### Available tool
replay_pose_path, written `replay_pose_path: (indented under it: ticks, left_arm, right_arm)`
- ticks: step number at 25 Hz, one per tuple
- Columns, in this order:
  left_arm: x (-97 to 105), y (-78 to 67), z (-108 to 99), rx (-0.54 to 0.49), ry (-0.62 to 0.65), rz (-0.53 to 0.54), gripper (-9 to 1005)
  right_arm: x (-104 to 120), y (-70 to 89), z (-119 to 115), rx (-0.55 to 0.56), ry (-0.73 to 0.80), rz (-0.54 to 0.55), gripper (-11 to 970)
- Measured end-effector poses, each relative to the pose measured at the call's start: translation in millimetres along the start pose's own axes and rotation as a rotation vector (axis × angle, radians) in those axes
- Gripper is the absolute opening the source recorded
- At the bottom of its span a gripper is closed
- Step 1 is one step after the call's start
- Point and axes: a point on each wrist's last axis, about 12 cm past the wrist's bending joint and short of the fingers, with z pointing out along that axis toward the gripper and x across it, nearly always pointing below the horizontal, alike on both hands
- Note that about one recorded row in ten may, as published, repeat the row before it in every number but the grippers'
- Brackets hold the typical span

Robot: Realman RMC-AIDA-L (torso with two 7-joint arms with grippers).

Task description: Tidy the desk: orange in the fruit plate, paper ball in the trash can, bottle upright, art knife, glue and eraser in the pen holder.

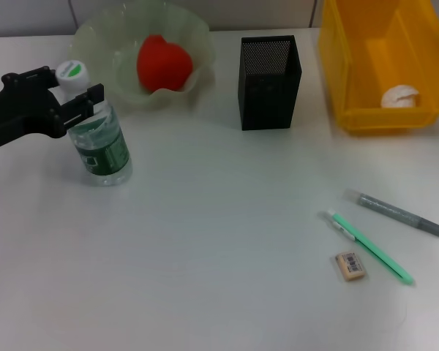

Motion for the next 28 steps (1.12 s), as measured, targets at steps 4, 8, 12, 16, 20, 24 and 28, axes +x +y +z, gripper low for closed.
replay_pose_path:
  ticks: [4,8,12,16,20,24,28]
  left_arm:
    - [-1.0,0.4,0.9,0.000,-0.004,0.002,507]
    - [-8.1,0.1,0.4,0.014,-0.037,0.007,596]
    - [-21.7,0.6,-2.9,0.034,-0.090,0.026,755]
    - [-43.5,3.5,-11.1,0.058,-0.183,0.053,788]
    - [-60.0,9.1,-16.9,0.065,-0.266,0.068,794]
    - [-63.8,15.5,-15.8,0.047,-0.298,0.060,790]
    - [-57.5,23.8,6.7,0.010,-0.397,0.035,787]
  right_arm:
    - [1.5,-0.6,-0.9,0.002,0.002,0.007,703]
    - [3.0,-0.8,-1.5,0.004,0.003,0.011,703]
    - [3.2,0.8,-1.6,-0.008,0.006,0.010,703]
    - [-3.1,7.1,-2.5,-0.052,0.009,-0.016,703]
    - [-27.1,30.4,-9.2,-0.203,0.089,-0.069,703]
    - [-41.8,59.4,-8.0,-0.311,0.262,-0.111,703]
    - [-52.2,107.8,7.1,-0.302,0.622,-0.155,703]
